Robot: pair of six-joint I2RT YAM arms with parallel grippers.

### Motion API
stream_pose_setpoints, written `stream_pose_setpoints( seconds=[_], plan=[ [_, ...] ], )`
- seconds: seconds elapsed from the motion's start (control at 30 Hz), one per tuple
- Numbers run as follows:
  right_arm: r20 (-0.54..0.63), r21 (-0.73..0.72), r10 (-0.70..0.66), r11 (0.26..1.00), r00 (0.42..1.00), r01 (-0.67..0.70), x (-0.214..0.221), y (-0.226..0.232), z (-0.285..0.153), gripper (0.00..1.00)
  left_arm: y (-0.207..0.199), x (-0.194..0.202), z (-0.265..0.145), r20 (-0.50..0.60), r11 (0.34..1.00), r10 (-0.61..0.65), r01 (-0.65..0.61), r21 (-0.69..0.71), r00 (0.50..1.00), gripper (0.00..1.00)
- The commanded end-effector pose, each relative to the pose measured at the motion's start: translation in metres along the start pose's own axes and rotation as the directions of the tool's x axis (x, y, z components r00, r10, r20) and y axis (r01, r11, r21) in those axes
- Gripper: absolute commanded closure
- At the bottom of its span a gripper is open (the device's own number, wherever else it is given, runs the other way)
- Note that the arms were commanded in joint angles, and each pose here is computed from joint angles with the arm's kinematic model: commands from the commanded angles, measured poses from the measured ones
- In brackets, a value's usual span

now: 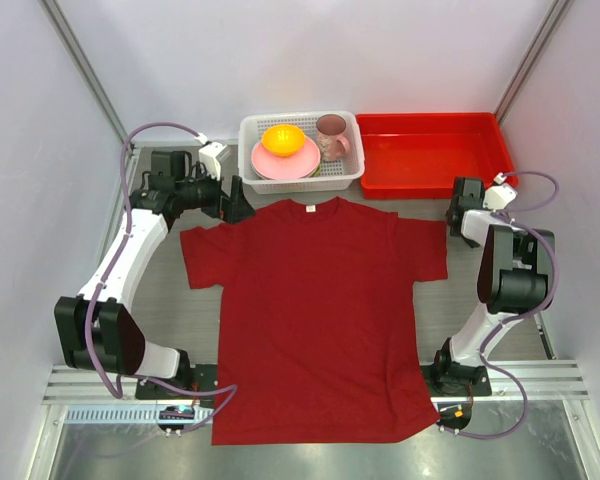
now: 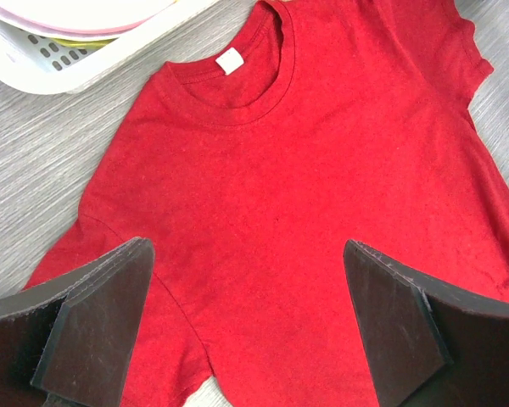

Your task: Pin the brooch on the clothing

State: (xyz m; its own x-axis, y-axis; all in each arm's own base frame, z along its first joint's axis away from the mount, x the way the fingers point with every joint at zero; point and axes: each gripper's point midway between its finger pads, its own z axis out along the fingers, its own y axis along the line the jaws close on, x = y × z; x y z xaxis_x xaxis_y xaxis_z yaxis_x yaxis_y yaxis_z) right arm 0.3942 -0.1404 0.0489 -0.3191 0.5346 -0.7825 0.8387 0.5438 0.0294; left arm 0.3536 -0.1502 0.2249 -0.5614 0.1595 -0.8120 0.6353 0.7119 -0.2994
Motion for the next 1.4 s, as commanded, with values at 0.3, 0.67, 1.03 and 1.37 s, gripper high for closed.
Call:
stream_pose_setpoints(
  seconds=[0.3, 0.67, 1.03, 1.37],
  plan=[
    [0.086, -0.008, 0.071, 0.997, 0.994, -0.070, -0.024, 0.023, 0.015, 0.27, -0.006, -0.022, -0.006, 0.056, 0.997, 0.075, -0.076, 0.016, 0.996, 0.01],
    [0.067, 0.002, 0.077, 0.997, 0.995, -0.077, -0.018, 0.028, 0.024, 0.28, -0.002, -0.021, -0.001, 0.050, 0.997, 0.069, -0.070, 0.014, 0.996, 0.02],
    [0.062, 0.020, 0.089, 0.996, 0.994, -0.091, -0.015, 0.025, 0.025, 0.46, -0.001, -0.020, -0.001, 0.047, 0.997, 0.081, -0.081, 0.012, 0.996, 0.02],
    [0.052, 0.014, 0.084, 0.996, 0.995, -0.084, -0.016, 0.022, 0.018, 0.59, 0.000, -0.021, -0.001, 0.048, 0.997, 0.081, -0.081, 0.009, 0.996, 0.02]
  ],
)
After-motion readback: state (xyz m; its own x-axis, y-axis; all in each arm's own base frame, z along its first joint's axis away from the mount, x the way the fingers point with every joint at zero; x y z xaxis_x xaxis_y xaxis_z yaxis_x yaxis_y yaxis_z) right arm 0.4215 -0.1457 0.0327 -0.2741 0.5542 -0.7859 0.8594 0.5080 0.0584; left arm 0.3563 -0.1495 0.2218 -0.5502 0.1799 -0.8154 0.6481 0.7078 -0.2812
